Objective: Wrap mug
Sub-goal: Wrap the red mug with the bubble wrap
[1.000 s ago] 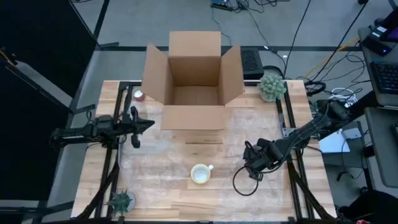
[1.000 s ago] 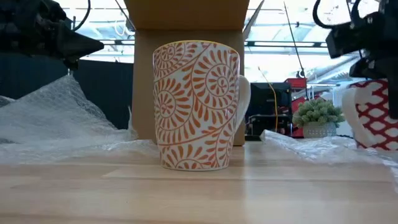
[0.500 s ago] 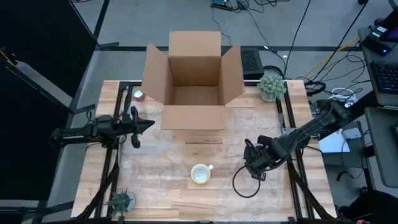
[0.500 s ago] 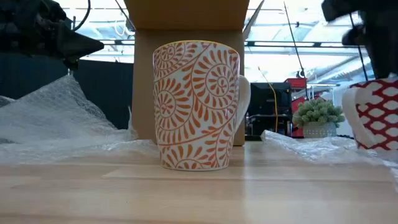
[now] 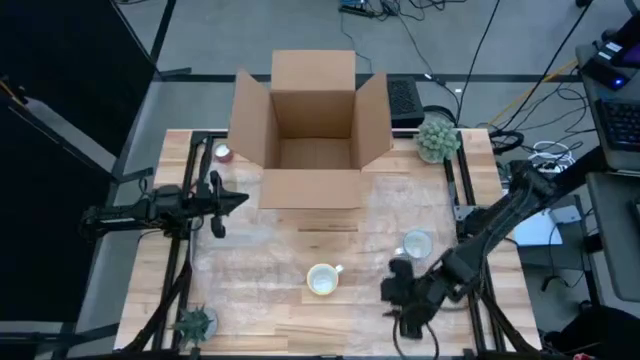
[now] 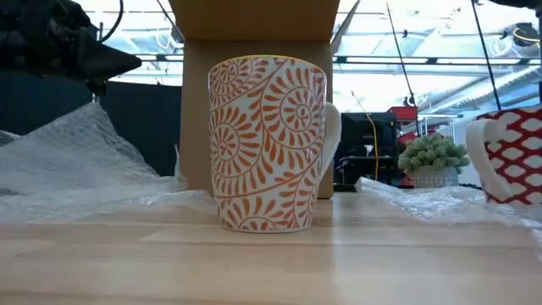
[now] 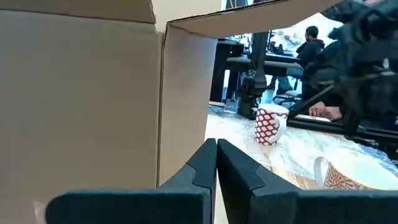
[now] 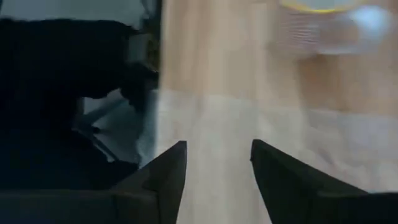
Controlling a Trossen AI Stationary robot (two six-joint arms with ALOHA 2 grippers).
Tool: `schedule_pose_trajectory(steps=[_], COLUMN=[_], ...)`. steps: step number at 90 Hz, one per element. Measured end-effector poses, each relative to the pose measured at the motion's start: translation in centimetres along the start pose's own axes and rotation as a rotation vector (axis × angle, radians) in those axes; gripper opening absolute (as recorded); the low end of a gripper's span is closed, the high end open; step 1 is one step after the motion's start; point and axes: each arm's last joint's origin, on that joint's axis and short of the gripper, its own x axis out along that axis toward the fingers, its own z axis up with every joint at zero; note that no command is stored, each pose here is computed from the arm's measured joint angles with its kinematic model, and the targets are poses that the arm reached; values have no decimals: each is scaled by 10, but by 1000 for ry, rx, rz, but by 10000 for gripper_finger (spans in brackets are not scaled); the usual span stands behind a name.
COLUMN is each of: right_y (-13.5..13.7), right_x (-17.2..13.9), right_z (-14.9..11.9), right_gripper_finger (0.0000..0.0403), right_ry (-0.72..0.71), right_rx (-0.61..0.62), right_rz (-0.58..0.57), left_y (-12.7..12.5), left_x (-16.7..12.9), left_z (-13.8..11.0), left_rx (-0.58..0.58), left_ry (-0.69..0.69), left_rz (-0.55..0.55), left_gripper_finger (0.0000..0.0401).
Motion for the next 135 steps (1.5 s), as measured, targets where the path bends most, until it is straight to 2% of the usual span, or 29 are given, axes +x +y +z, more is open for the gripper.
schedule_pose_trajectory(steps=[15,32,46,78,105,116,131,135], right_y=[19,45,56,66,59,59,59,59], right_x=[41,70,83,120,136,137,131,128], right_z=[-14,-24,-31,-40,-51,-51,-50,-48], right_gripper_finger=[160,160,160,160,151,114,23,10], right_ry=[58,146,207,272,347,347,345,347], right_rx=[-128,-328,-379,-204,-61,-23,26,39], right_rz=[-6,-2,-28,-71,-198,-206,-209,-205], left_y=[0,0,0,0,0,1,1,1], left_x=[0,0,0,0,0,0,0,0], left_z=[0,0,0,0,-6,-7,-8,-8], left_rx=[0,0,-1,-21,-21,-20,-19,-19], left_ry=[0,1,2,3,62,75,81,81], left_rz=[0,0,0,0,5,6,7,7], left_gripper_finger=[0,0,0,0,0,0,0,0])
